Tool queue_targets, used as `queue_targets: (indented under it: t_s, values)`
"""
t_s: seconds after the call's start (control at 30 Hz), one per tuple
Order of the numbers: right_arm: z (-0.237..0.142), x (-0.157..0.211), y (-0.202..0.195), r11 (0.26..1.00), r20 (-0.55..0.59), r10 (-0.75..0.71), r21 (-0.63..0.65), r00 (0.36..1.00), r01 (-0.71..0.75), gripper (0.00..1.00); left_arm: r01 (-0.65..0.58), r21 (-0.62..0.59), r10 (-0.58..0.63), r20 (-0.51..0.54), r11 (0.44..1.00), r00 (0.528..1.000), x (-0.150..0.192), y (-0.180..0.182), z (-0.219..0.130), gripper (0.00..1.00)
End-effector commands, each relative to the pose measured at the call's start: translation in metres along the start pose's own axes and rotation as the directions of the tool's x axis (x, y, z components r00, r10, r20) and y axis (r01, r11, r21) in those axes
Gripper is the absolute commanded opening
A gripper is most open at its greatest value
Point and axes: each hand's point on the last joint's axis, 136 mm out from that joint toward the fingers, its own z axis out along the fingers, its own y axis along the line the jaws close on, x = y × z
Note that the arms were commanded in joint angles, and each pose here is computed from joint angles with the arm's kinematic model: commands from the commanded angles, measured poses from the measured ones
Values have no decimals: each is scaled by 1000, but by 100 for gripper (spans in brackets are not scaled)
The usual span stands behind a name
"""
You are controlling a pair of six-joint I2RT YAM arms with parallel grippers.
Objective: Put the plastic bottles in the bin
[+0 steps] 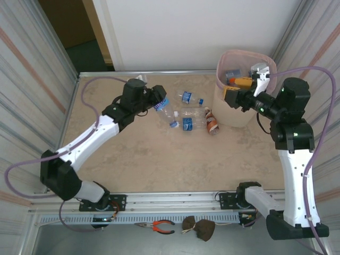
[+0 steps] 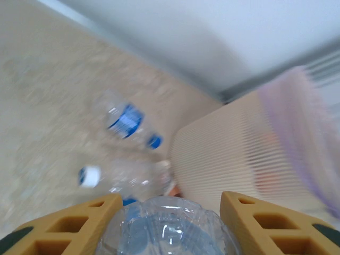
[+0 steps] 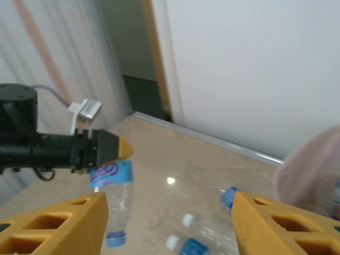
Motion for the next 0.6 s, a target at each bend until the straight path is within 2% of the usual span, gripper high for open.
queue_targets:
  t_s: [0.0,0.07,0.13,0.23,0.3,0.47,0.57]
  values:
    - [1,-14,34,987,68,26,-161,997,-15,63,-191,245,153,167,950,974,-35,-60,-35,40]
    - [6,-10,46,974,55,38,-224,998,-25,63,-252,342,185,215,905,959,-40,-84,-54,40]
    - [10,-6,59,957,40,46,-289,998,-32,64,-326,443,231,256,835,939,-41,-109,-73,39]
    - [12,-4,80,925,29,43,-379,999,-28,65,-431,584,301,311,688,902,-37,-146,-106,38]
    - [13,-3,93,904,24,35,-427,999,-21,66,-482,667,341,343,568,875,-31,-168,-128,38]
    - [4,-9,119,851,41,-5,-525,999,26,69,-514,778,405,366,360,838,-21,-204,-170,34]
    - [7,-10,127,822,42,-18,-569,999,39,71,-515,818,438,377,256,816,-13,-218,-190,32]
